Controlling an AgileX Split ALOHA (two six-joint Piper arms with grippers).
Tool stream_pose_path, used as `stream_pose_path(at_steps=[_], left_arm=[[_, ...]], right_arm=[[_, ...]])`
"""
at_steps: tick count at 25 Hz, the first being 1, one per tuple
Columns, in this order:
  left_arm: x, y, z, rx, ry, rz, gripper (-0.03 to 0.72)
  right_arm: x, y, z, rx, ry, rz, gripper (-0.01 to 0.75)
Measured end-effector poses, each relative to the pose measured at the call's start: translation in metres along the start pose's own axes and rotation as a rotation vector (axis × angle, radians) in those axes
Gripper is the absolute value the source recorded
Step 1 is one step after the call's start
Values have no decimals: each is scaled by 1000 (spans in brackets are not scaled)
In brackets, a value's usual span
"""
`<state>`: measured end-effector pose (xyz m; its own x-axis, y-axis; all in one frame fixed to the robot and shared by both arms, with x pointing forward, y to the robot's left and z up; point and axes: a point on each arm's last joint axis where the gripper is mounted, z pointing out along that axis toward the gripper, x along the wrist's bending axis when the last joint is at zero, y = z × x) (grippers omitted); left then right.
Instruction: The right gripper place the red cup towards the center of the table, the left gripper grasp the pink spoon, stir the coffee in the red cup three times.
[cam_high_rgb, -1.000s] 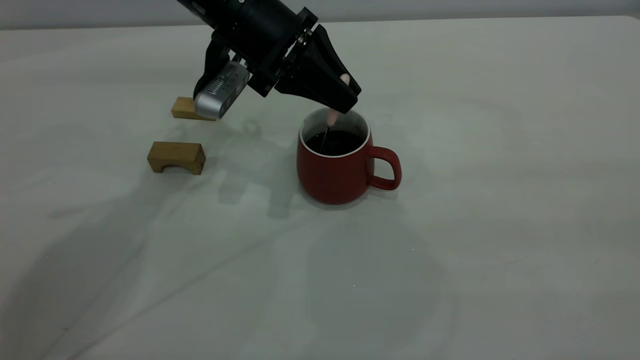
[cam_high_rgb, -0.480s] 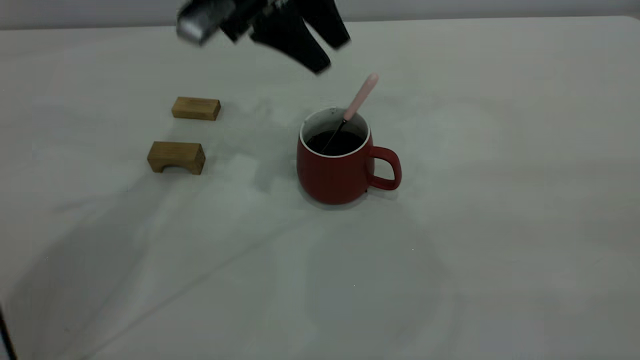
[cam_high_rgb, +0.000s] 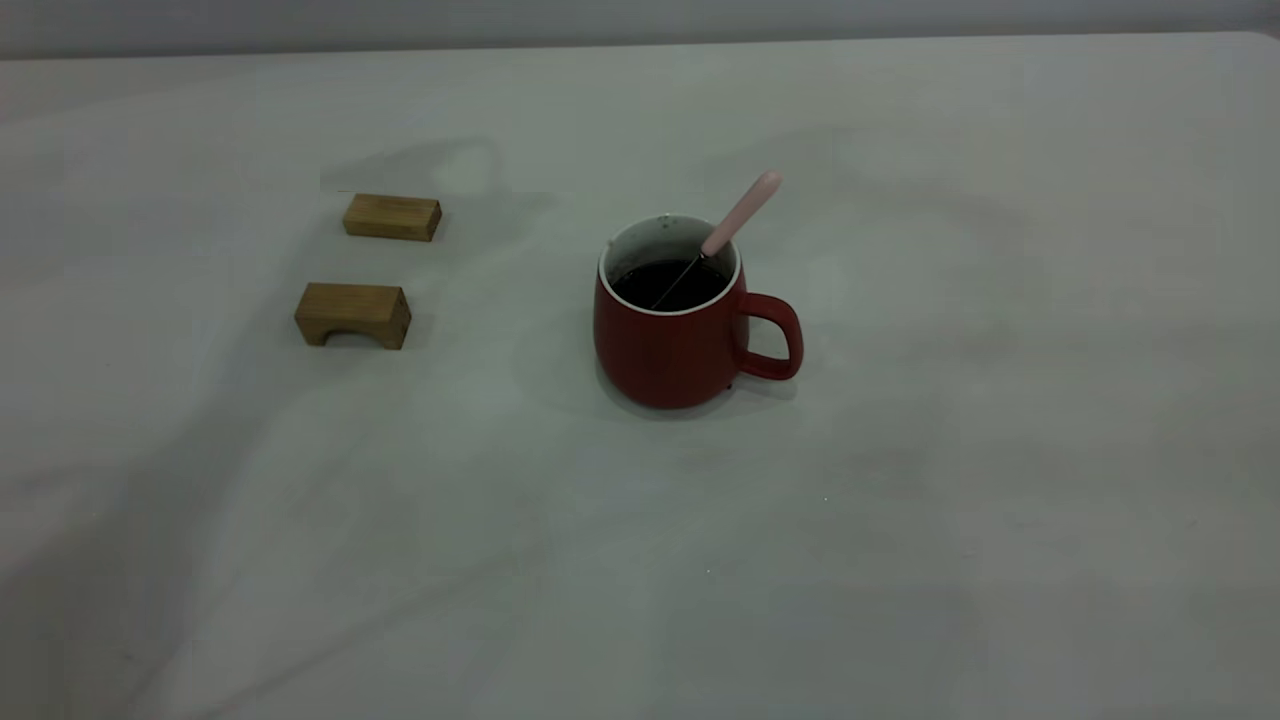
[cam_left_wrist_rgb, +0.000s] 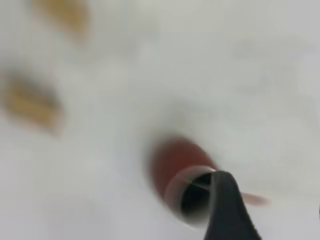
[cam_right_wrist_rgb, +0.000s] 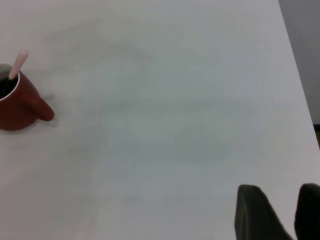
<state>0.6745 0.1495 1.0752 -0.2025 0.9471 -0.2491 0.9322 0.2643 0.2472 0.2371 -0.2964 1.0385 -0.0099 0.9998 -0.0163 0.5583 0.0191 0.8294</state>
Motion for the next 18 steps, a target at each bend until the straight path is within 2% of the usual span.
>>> stream_pose_path(at_steps=[3, 5, 9, 18], left_arm=[[3, -1, -42, -101, 24, 379, 504], [5, -6, -67, -145, 19, 493, 504], [20, -33, -98, -141, 34, 552, 504], [93, -144, -121, 5, 111, 552, 504]], right_arm=[[0, 0, 0, 0, 0, 0, 237], [0, 0, 0, 0, 0, 0, 237], [0, 0, 0, 0, 0, 0, 237], [0, 0, 0, 0, 0, 0, 237]])
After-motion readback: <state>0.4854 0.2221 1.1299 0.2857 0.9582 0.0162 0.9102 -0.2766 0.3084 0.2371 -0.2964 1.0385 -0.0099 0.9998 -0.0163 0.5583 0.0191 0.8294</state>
